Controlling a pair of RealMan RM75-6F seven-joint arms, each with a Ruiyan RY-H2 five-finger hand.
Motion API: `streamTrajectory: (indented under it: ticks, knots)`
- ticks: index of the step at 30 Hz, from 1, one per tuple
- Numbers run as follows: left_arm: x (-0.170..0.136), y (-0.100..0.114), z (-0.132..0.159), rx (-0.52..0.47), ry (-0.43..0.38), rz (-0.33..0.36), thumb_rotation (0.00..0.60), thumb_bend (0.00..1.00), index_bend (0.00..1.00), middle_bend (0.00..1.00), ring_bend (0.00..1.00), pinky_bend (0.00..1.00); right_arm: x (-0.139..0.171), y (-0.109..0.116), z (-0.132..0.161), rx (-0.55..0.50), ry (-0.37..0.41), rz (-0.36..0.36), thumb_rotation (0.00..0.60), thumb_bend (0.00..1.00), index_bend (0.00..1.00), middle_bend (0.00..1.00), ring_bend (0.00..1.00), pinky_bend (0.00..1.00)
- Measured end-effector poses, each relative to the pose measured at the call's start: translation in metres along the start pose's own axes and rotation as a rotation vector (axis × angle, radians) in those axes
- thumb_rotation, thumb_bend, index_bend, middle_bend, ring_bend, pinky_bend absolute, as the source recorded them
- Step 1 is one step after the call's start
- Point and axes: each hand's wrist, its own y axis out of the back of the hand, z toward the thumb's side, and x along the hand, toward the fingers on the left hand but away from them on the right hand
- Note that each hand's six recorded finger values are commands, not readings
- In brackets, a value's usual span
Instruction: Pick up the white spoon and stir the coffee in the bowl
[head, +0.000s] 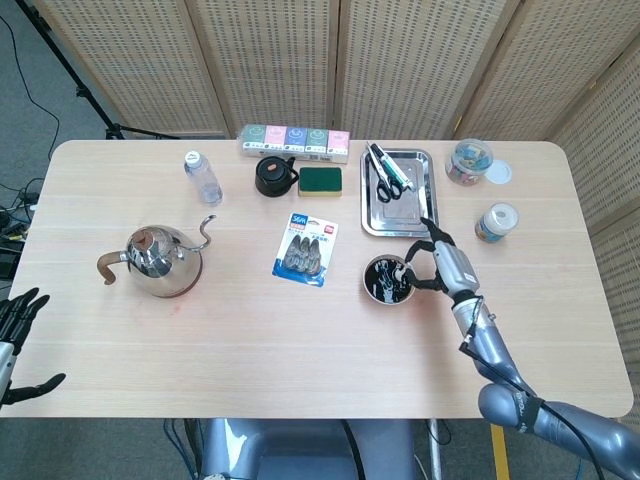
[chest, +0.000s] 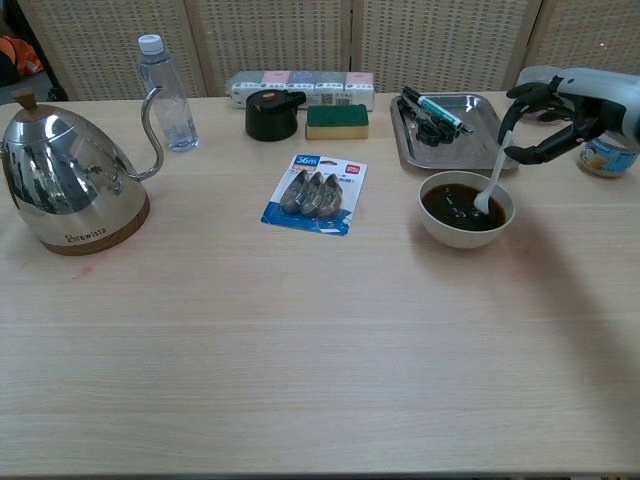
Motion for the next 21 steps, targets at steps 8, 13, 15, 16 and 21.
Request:
streamTrajectory:
  ticks: [8,13,15,16,21]
  knots:
    - [0.000,-0.001,0.000,0.002,0.000,-0.002,0.600,0.00,0.00,0.00,0.00,0.00,0.018,-0.005,0.006,0.034,0.028,0.058,0.600,0.57,0.60,0.00,0.00,0.00]
    - [0.000,0.000,0.001,0.000,-0.001,-0.001,0.600,0.00,0.00,0.00,0.00,0.00,0.021,-0.011,0.016,0.026,0.050,0.080,0.600,0.57,0.60,0.00,0.00,0.00]
    - [0.000,0.000,0.000,-0.001,-0.001,0.001,0.600,0.00,0.00,0.00,0.00,0.00,0.021,-0.013,0.021,0.020,0.057,0.084,0.600,0.57,0.60,0.00,0.00,0.00]
    - [0.000,0.000,0.000,-0.001,-0.001,0.001,0.600,0.00,0.00,0.00,0.00,0.00,0.020,-0.015,0.023,0.017,0.060,0.086,0.600,0.57,0.60,0.00,0.00,0.00]
    - [0.000,0.001,0.000,-0.001,-0.003,0.000,0.600,0.00,0.00,0.00,0.00,0.00,0.014,-0.024,0.030,-0.013,0.062,0.087,0.600,0.57,0.60,0.00,0.00,0.00]
